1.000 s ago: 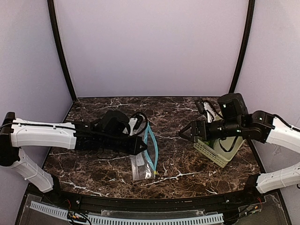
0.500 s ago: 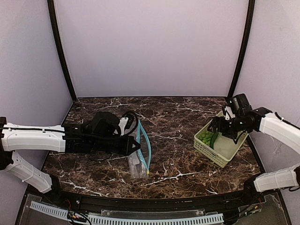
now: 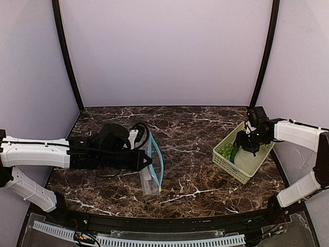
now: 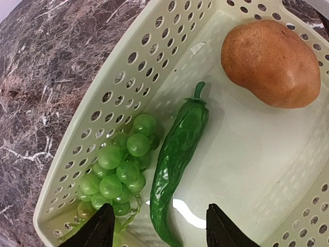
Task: Place the food in the zip-top bag and seal the zipper
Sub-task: Pick up the fake vegetable from the bin.
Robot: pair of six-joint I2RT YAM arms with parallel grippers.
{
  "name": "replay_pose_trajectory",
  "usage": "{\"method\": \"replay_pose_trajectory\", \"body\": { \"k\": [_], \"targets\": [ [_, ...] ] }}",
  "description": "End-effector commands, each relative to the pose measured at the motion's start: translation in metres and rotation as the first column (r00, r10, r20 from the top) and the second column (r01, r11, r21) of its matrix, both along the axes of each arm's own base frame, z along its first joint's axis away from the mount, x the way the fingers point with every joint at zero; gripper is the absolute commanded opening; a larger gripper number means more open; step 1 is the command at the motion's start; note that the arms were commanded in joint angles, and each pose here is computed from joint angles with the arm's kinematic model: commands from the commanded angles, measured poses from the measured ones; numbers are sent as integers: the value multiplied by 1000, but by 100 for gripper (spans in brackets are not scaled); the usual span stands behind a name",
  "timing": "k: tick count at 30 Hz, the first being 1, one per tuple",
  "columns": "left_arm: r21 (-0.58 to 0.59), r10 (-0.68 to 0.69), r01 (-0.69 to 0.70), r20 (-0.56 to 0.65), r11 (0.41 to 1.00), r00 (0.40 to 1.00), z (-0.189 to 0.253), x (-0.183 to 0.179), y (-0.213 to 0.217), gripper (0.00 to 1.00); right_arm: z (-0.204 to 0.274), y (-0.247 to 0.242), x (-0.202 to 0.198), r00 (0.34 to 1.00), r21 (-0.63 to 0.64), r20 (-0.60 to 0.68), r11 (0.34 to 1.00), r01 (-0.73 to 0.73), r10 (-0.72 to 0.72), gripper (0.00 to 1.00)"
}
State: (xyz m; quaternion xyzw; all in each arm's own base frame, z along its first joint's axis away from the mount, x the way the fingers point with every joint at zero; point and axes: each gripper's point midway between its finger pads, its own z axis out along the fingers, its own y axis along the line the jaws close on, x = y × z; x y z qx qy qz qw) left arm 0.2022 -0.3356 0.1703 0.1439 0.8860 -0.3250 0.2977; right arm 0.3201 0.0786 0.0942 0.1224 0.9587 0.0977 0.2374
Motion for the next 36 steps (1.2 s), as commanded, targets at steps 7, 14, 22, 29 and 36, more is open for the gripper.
{"method": "replay_pose_trajectory", "body": {
  "k": [7, 14, 22, 29, 36],
  "targets": [
    [13, 11, -10, -12, 1000, 1000, -4, -2, 7, 1, -31, -9, 29, 999, 3, -10, 999, 52, -52, 48],
    [16, 19, -19, -12, 1000, 1000, -5, -3, 11, 1, -44, -10, 39, 997, 8, -23, 997, 73, -73, 44],
    [20, 27, -27, -11, 999, 1000, -5, -4, 17, 1, -60, -10, 47, 997, -14, -47, 998, 68, -69, 40],
    [16, 32, -32, -14, 999, 999, -5, -5, 19, 1, -69, -16, 47, 994, -44, -64, 996, 84, -86, 29],
    [18, 36, -36, -11, 999, 999, -3, -6, 22, 1, -68, -18, 45, 993, -51, -63, 994, 95, -98, 16]
  ]
}}
